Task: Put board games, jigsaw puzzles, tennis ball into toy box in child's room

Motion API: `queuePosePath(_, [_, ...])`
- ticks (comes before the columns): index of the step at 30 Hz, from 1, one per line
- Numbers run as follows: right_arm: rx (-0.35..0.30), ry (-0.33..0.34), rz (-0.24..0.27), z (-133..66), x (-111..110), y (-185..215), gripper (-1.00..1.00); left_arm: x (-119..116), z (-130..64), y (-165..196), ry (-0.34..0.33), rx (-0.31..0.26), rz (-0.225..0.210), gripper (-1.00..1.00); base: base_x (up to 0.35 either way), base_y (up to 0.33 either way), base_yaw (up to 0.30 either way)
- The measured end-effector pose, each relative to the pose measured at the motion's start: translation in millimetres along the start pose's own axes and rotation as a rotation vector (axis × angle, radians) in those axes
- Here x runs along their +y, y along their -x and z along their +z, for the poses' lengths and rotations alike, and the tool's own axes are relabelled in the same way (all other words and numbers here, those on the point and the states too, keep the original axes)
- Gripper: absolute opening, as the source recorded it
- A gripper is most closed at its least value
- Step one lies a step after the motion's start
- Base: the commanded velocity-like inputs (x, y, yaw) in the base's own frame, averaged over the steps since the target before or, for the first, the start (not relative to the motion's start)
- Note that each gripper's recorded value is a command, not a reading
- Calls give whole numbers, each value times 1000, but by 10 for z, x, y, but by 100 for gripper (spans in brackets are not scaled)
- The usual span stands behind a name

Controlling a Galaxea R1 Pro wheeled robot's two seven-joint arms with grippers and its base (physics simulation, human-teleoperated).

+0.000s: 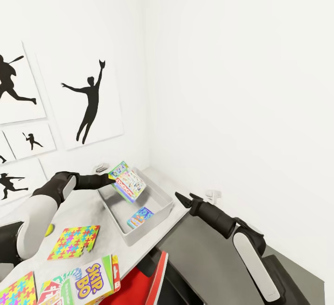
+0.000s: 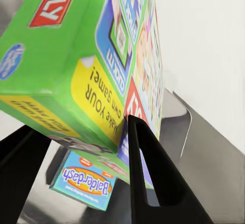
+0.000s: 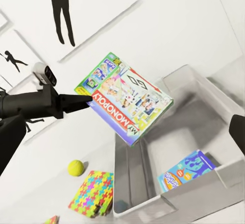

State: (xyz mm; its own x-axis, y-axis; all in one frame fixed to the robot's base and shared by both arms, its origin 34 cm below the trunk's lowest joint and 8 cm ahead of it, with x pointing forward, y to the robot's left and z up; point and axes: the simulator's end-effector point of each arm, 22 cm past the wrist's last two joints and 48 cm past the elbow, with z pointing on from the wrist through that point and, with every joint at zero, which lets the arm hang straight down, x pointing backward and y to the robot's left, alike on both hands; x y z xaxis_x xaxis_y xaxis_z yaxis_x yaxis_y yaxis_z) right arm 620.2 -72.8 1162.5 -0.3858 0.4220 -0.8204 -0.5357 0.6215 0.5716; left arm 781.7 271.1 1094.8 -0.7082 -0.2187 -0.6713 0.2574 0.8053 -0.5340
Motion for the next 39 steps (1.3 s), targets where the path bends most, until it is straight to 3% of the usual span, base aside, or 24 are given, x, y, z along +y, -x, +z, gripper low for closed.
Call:
queuePosePath(11, [5, -10, 9, 17, -74, -44, 100, 54, 68, 3, 19, 2, 4, -100, 0, 0, 0])
queuePosePath(28, [20, -25, 26, 47, -191, -144, 100, 163, 198, 153, 124, -21, 40, -100, 0, 0, 0])
queuePosePath(39, [33, -35, 38, 67, -268, -216, 100, 259, 271, 97, 142, -13, 43, -100, 0, 0, 0])
